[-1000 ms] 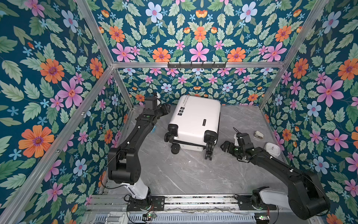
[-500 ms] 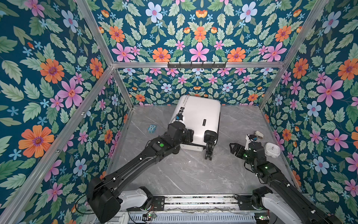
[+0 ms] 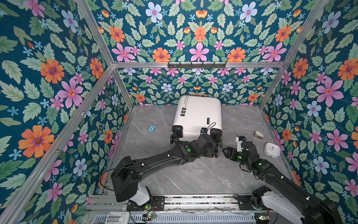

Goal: Pack the luggage

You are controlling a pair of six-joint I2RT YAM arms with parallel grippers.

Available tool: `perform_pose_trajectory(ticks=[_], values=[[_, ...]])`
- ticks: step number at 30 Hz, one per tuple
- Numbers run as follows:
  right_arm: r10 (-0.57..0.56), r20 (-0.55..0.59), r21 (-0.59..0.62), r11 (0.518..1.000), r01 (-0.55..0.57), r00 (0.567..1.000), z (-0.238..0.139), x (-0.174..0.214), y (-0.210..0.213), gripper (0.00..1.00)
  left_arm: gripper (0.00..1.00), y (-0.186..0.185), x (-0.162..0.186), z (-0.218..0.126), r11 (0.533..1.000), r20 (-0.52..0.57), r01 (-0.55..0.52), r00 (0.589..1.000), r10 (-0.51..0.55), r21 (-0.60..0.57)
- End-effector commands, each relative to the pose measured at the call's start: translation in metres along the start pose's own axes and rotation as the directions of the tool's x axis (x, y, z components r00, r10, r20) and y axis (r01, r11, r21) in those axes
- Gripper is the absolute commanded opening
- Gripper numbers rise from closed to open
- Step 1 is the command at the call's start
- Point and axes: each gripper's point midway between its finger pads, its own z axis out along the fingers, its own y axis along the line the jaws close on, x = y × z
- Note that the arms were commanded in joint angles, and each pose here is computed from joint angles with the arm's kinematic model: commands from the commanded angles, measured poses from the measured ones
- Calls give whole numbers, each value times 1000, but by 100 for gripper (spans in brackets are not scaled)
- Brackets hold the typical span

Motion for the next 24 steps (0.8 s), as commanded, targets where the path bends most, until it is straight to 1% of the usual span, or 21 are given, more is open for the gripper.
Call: perform_pose_trajectory(ticks=[1, 5, 8, 10, 13, 16, 18, 21, 24], values=[[-7, 13, -2, 1000, 7, 1000, -1, -2, 1, 80, 70, -3, 9, -6, 1000, -29, 8, 1000, -8, 2], [-11, 5, 6, 1000, 11, 1000, 0, 0, -1, 81, 70, 0, 11, -19, 999, -13, 35, 999, -35, 7], [-12, 3, -6, 1000, 12, 1000, 5, -4, 3, 80, 70, -9, 0, -26, 999, 18, 33, 999, -34, 28], [-10, -2, -18, 1000, 10, 1000, 10, -7, 7, 78, 71, -17, -10, -28, 999, 41, 21, 999, -23, 41], [-1, -11, -60, 998, 0, 1000, 20, -9, 16, 76, 71, -27, -20, -22, 999, 55, -1, 998, -1, 47], [33, -19, -49, 998, -34, 999, 32, -7, 11, 76, 70, -34, -23, -13, 999, 57, -13, 998, 10, 50], [49, -24, -35, 998, -50, 999, 37, -4, 6, 76, 70, -34, -18, -2, 999, 36, -20, 999, 19, 39], [58, -26, -37, 998, -59, 998, 39, -1, 5, 78, 69, -31, -10, 10, 999, 7, -35, 999, 35, 13], [55, -21, -42, 998, -56, 998, 37, 2, 3, 81, 69, -33, -16, 15, 999, 20, -47, 999, 47, 2]])
